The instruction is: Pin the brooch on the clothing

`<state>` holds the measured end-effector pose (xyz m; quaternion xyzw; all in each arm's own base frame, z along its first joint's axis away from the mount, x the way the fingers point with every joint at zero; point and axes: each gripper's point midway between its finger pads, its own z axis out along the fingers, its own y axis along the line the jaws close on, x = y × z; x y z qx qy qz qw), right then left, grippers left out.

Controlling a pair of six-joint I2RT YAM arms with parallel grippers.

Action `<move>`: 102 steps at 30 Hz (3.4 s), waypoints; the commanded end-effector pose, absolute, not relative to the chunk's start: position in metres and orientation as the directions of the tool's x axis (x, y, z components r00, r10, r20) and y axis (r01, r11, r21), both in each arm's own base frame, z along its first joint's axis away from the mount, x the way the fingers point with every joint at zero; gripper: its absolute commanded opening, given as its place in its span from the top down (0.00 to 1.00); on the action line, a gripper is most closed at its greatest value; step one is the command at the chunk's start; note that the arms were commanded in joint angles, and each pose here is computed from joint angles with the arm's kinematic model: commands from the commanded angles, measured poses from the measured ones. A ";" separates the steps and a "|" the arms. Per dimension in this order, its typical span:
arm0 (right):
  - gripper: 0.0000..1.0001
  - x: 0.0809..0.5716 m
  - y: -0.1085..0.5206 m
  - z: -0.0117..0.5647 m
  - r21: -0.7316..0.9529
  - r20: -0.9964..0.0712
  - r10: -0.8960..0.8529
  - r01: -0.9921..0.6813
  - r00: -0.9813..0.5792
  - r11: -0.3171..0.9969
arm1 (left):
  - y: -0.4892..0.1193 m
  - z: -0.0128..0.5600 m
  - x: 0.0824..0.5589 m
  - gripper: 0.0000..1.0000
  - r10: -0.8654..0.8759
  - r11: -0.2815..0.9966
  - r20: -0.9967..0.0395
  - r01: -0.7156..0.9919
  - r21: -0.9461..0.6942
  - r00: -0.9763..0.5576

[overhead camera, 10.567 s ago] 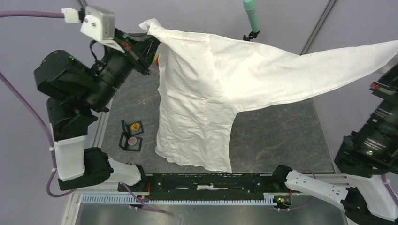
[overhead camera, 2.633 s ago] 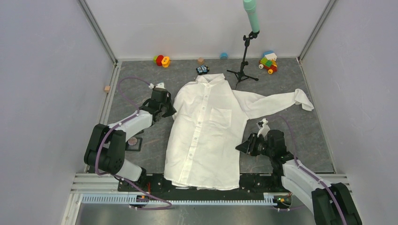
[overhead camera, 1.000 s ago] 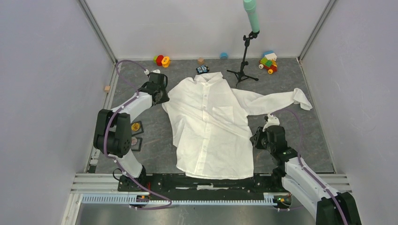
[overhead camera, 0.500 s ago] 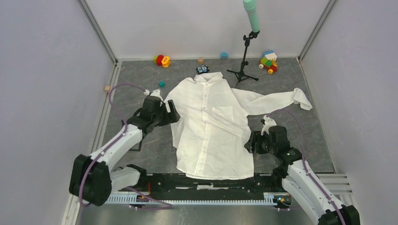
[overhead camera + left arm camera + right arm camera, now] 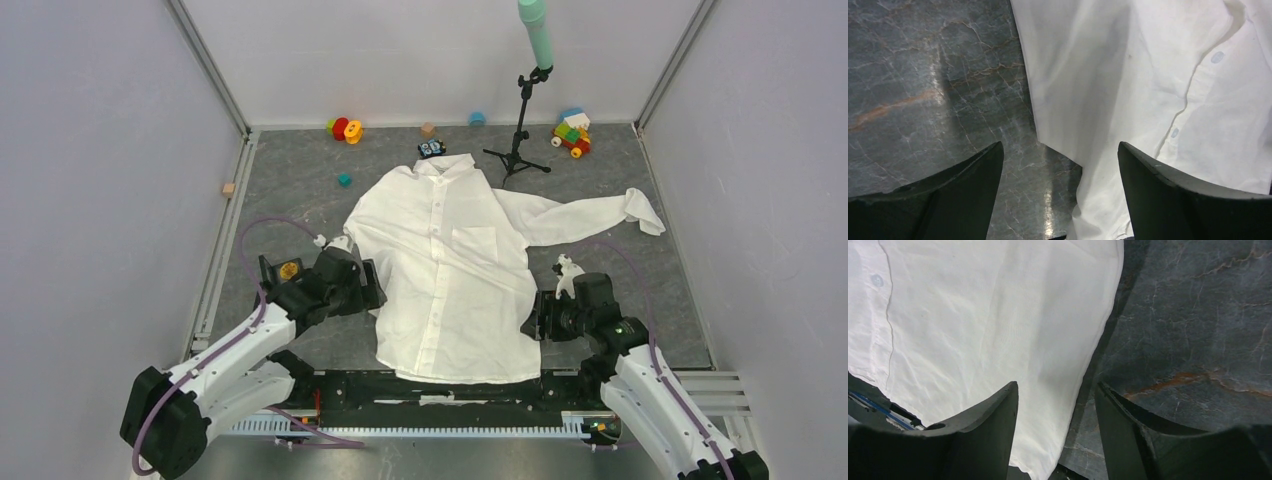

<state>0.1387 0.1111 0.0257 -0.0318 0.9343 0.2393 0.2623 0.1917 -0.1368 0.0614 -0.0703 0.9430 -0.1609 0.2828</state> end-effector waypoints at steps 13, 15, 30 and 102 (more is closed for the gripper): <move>0.48 0.126 0.118 0.019 0.486 -0.459 0.085 -0.170 -0.884 0.857 | -0.147 0.080 0.192 0.20 -0.388 0.874 -0.544 -0.109 -0.474 -0.744; 0.51 0.127 0.123 0.018 0.512 -0.461 0.104 -0.169 -0.881 0.842 | -0.148 0.080 0.189 0.20 -0.386 0.871 -0.533 -0.107 -0.479 -0.753; 1.00 0.186 0.078 0.064 0.388 -0.675 0.319 0.048 -0.666 0.920 | -0.138 0.064 0.175 0.36 -0.434 0.855 -0.494 -0.170 -0.491 -0.754; 0.22 0.189 0.087 0.088 0.360 -0.708 0.219 -0.077 -0.672 0.930 | -0.139 0.183 0.105 0.07 -0.102 0.875 -0.464 0.143 -0.462 -0.880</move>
